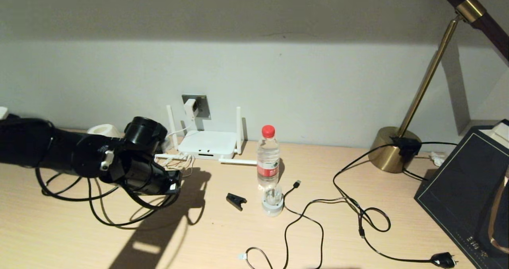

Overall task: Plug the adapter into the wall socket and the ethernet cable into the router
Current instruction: Hand it to the other hand

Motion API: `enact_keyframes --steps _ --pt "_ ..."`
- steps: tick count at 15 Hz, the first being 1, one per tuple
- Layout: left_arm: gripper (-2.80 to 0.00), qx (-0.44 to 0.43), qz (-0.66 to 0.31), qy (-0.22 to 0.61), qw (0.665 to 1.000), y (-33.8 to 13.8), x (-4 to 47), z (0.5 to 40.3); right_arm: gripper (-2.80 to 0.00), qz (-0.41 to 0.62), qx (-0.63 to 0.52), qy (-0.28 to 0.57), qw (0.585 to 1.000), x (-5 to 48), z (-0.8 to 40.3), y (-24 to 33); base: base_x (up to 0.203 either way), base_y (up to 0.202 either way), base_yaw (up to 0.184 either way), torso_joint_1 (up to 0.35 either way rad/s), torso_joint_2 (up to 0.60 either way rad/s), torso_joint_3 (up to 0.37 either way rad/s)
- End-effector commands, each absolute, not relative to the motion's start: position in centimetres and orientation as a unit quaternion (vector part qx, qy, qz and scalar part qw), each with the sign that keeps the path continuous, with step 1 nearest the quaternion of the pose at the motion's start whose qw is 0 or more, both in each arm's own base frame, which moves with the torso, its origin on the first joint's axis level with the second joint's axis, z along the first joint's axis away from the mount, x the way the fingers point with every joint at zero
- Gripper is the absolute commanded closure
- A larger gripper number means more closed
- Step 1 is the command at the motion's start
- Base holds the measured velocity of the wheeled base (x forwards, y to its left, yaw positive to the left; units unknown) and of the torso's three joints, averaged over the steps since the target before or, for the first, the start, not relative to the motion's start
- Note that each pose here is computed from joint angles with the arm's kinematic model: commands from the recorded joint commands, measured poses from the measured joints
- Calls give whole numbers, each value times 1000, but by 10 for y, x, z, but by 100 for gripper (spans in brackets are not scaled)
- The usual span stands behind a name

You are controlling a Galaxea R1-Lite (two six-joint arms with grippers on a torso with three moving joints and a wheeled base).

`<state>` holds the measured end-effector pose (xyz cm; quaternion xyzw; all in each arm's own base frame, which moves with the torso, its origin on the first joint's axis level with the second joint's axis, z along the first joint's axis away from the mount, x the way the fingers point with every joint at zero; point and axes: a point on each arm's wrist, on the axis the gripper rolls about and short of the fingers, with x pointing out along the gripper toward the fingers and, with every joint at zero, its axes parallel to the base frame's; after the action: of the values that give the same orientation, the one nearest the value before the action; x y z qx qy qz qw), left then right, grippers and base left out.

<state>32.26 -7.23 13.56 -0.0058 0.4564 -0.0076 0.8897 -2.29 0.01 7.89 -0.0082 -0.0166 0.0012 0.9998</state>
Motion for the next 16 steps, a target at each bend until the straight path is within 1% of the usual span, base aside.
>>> enact_keyframes --steps 1,10,16 --pt "0 -5 -4 468 883 -72 331 124 0 1 -8 -12 1000 -22 76 0 0 0 0 0 0 0" --pt "0 -1 -10 461 888 -86 394 97 0 1 -8 -12 1000 -22 76 0 0 0 0 0 0 0" --pt "0 2 -15 438 899 -91 421 97 0 1 -8 -12 1000 -22 76 0 0 0 0 0 0 0"
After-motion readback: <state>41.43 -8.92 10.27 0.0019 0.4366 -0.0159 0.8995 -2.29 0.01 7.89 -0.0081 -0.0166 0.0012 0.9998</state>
